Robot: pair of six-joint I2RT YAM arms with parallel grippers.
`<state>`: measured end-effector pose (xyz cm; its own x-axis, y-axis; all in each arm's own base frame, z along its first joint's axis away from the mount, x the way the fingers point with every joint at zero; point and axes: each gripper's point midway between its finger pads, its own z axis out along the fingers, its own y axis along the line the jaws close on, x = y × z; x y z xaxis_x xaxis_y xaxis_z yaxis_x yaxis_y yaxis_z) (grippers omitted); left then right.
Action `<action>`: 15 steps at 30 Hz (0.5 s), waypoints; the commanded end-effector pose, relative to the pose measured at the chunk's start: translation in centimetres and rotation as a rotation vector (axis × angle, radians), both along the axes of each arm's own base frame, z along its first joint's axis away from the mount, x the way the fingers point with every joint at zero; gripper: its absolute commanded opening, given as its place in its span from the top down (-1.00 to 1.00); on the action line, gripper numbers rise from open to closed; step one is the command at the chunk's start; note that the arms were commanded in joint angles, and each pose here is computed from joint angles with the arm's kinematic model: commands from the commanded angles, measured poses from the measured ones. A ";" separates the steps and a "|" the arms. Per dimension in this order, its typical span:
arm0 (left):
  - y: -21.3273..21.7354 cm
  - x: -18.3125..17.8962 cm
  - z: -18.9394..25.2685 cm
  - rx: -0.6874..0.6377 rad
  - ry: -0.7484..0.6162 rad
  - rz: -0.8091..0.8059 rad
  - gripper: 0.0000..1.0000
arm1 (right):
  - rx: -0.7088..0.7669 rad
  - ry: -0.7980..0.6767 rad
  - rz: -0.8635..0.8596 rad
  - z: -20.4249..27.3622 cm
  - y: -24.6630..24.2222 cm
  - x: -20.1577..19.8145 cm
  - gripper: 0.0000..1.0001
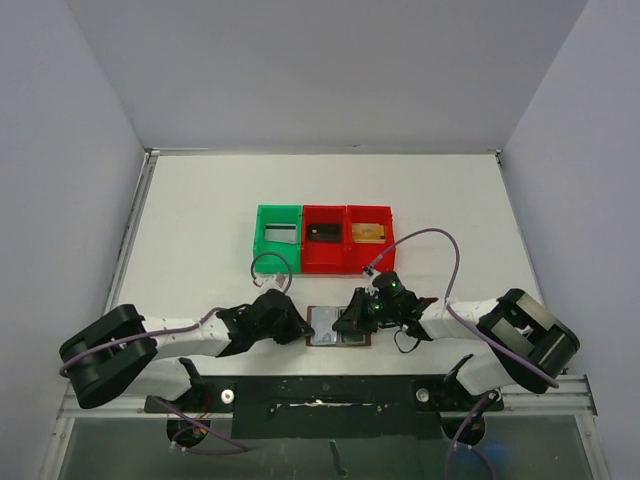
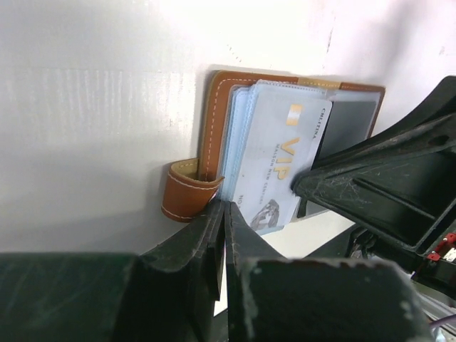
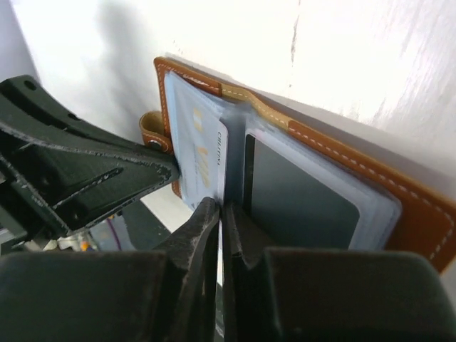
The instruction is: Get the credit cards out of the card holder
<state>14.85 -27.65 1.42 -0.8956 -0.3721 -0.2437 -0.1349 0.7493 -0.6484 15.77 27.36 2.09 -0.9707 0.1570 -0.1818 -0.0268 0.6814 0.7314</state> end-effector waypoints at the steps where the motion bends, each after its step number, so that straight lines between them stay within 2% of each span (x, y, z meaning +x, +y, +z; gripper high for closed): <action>1: 4.6 -1.9 -4.1 0.160 0.048 0.038 0.92 | 0.218 -0.061 0.037 4.0 2.3 0.0 1.00; 7: 4.8 -1.8 -3.7 0.132 0.031 0.056 0.93 | 0.201 -0.048 0.055 3.8 1.8 -0.5 0.89; 15: 5.3 -1.7 -3.2 0.123 0.002 0.070 0.94 | 0.114 0.012 0.017 1.7 0.4 -1.1 0.89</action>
